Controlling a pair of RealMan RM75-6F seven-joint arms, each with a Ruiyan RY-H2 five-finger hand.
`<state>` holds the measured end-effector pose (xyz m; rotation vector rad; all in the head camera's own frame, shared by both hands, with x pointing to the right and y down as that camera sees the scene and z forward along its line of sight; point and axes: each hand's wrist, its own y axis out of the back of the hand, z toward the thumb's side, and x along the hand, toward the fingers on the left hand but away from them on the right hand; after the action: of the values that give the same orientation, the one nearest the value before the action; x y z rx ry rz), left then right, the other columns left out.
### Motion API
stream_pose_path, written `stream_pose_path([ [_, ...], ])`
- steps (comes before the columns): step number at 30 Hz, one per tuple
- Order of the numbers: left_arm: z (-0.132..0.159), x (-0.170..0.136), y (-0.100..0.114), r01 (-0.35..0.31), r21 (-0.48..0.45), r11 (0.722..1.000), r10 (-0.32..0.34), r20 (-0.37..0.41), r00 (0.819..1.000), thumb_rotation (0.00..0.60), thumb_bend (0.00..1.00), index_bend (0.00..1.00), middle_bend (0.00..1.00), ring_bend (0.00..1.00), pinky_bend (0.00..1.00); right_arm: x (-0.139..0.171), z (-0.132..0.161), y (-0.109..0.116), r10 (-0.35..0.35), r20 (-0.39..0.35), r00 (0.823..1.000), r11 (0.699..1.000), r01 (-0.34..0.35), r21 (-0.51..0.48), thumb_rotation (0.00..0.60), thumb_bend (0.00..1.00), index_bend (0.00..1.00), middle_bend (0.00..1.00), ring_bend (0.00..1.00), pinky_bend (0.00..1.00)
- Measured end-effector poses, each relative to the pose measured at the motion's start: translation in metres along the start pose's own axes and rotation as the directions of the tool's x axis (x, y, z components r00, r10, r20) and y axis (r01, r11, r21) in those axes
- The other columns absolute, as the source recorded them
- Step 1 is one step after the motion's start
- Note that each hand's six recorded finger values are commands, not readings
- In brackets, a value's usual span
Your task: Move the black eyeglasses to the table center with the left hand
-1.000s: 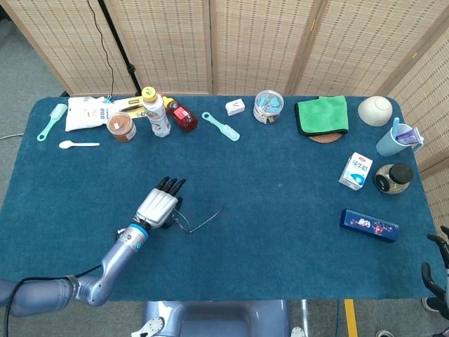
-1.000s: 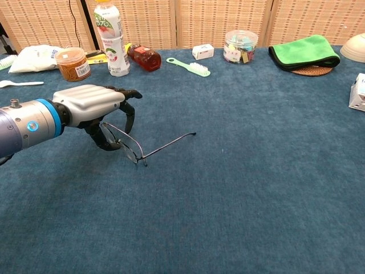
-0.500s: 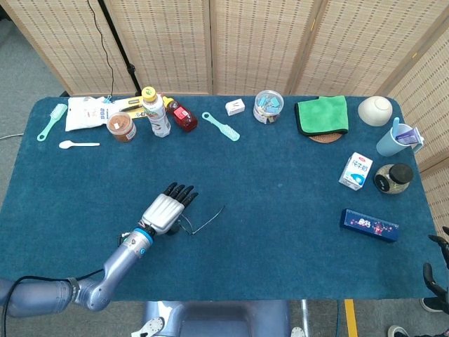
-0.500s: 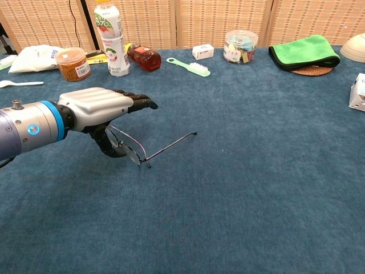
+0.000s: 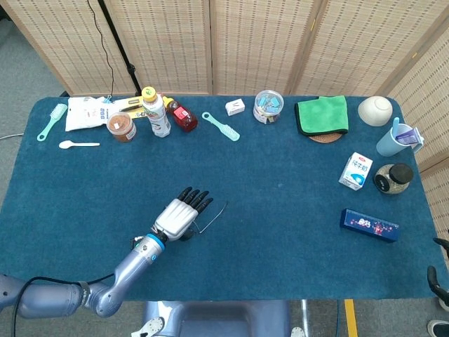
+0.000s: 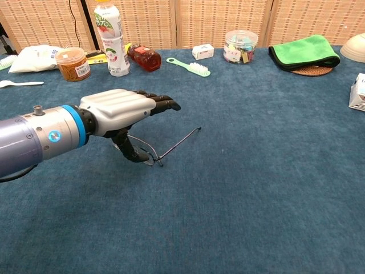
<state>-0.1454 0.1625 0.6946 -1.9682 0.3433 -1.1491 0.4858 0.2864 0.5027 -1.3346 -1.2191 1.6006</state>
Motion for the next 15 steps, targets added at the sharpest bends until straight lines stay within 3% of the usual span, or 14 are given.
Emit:
stream_pose_path([
  [15, 0.038, 0.039, 0.014, -0.034, -0.053, 0.998, 0.034, 0.001, 0.999, 0.554, 0.23, 0.05, 0.0, 0.0, 0.0, 0.0, 0.0, 0.001, -0.002, 0.003, 1.0, 1.0, 0.002, 0.002, 0.6, 0.48, 0.24, 0.13, 0.13, 0.17],
])
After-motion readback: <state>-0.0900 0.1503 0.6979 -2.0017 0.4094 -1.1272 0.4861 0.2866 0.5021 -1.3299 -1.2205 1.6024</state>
